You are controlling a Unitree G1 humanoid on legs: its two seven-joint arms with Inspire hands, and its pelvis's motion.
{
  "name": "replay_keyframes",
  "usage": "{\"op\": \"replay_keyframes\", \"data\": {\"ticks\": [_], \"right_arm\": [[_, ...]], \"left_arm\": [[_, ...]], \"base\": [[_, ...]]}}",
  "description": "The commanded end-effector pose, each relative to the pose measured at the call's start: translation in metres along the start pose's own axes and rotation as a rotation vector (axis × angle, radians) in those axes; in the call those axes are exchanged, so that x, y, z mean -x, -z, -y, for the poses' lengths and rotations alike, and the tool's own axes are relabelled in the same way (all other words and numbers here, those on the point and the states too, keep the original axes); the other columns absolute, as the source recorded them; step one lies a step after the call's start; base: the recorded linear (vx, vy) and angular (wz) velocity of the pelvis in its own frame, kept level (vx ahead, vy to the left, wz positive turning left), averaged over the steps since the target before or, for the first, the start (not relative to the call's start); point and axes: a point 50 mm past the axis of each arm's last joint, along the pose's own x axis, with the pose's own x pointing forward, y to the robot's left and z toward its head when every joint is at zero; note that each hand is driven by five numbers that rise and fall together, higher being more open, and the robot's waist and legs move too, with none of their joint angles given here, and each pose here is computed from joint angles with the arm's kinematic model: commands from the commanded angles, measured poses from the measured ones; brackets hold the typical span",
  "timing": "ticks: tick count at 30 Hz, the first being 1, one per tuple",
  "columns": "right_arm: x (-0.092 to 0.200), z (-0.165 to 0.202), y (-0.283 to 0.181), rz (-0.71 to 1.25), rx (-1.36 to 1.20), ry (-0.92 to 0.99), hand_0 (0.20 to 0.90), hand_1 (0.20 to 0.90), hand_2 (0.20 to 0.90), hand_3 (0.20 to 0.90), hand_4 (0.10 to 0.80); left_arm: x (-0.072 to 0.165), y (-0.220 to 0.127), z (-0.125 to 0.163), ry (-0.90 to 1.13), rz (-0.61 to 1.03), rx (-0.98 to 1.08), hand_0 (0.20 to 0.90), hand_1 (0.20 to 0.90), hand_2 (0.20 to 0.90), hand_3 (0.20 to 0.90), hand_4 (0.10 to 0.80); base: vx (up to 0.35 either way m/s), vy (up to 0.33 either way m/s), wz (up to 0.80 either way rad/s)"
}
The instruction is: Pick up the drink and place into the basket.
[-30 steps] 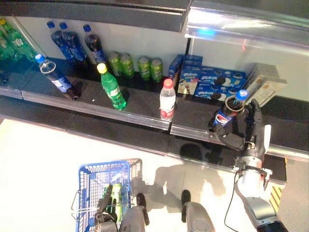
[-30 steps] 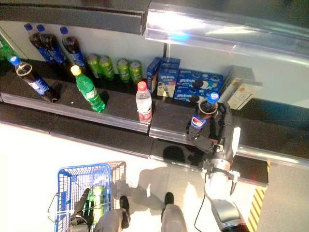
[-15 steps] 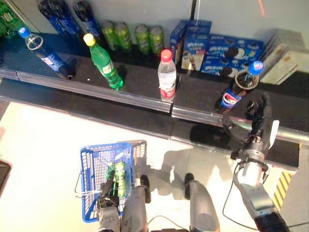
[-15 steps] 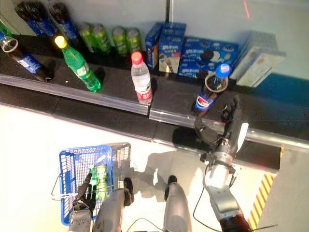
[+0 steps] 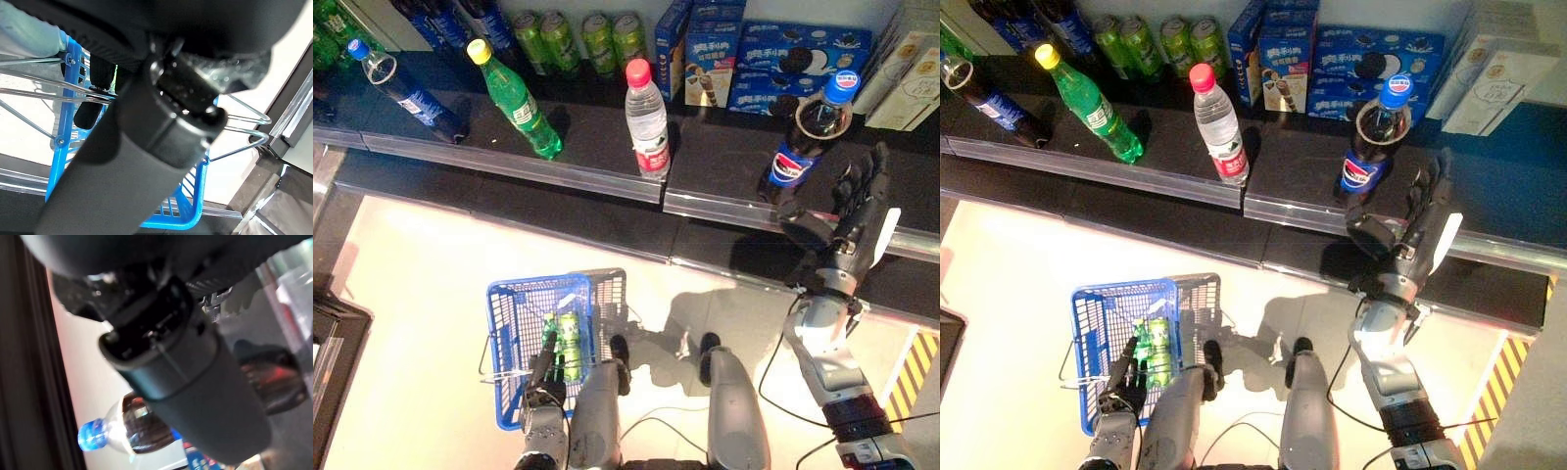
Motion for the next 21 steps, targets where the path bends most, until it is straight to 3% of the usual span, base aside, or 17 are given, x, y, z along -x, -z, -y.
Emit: {"op": "replay_keyframes", "data": {"ticks": [1, 21], "right_arm": [[-0.022, -0.012, -0.045, 0.211, -0.139, 0.022, 0.9, 0.9, 0.9, 0.9, 0.8], [-0.068, -0.025, -0.055, 0.145, -0.076, 0.047, 0.9, 0.9, 0.9, 0.9, 0.8]], "left_arm": [[0.006, -0.044, -0.013, 0.063, 0.172, -0.058, 0.3, 0.3, 0.3, 0.2, 0.1], [0.001, -0.052, -0.013, 0.069, 0.141, -0.134, 0.3, 0.3, 0.3, 0.2, 0.1]], "base": [[0.0, -0.004, 0.04], [0.029, -0.006, 0.05]]}}
